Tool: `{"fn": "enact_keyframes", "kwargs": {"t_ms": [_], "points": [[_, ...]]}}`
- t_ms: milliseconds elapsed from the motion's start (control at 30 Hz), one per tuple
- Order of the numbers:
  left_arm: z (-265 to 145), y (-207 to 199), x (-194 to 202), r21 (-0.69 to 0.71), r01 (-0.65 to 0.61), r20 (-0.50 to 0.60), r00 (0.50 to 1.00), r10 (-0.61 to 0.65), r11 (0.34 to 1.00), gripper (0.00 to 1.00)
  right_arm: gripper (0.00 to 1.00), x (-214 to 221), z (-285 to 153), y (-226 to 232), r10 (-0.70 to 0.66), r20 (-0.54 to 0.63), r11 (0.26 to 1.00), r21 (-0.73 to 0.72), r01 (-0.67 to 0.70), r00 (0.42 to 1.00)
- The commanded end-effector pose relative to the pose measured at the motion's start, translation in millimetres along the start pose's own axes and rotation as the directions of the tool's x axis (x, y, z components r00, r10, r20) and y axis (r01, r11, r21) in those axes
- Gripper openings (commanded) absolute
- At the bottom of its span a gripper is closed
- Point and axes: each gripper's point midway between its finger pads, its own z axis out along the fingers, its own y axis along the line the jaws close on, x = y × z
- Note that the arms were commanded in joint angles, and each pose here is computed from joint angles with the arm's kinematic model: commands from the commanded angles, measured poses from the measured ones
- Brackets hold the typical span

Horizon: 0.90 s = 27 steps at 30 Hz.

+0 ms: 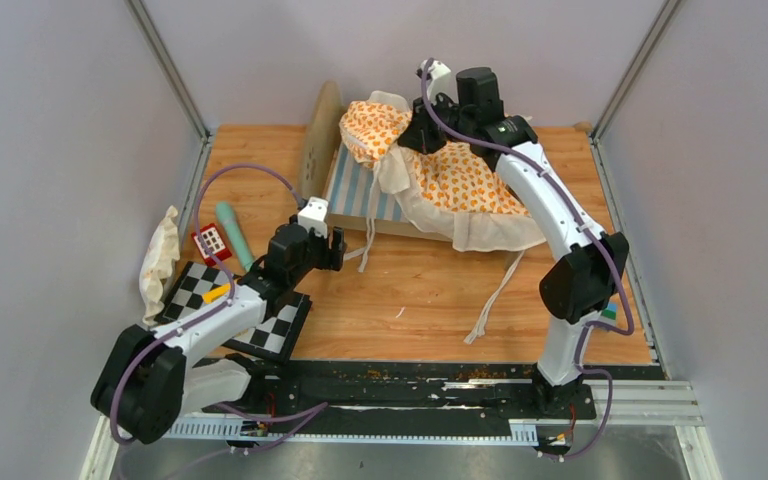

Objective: Set up the pet bed
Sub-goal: Cross the ropes on the bed frame.

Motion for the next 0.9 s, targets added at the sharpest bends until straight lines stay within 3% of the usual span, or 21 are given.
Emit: {"fn": "enact_keyframes", "kwargs": {"t_ms": [0,233,700,867], "points": [[13,-23,-35,0.11,-0.031,0.088,0.996,0.021,0.994,0.76,0.0,-30,-20,4,0.012,0.1,0.999,-0.038,-0.008,0.995],[29,-58,-24,0.265,-0.057,0.054,0.998,0.045,0.963,0.75,0.0,-27,-23,-1,0.027,0.096,0.999,-0.046,-0.023,0.995],[27,-80,-71,0.297,-0.17,0.233,0.967,0.101,0.94,0.62,0.0,-25,-21,5,0.045,0.095,0.995,-0.089,-0.037,0.994],[30,-87,-73,0.329,-0.229,0.248,0.957,0.151,0.916,0.59,0.0,-23,-19,5,0.047,0.089,0.995,-0.094,-0.039,0.995]]}}
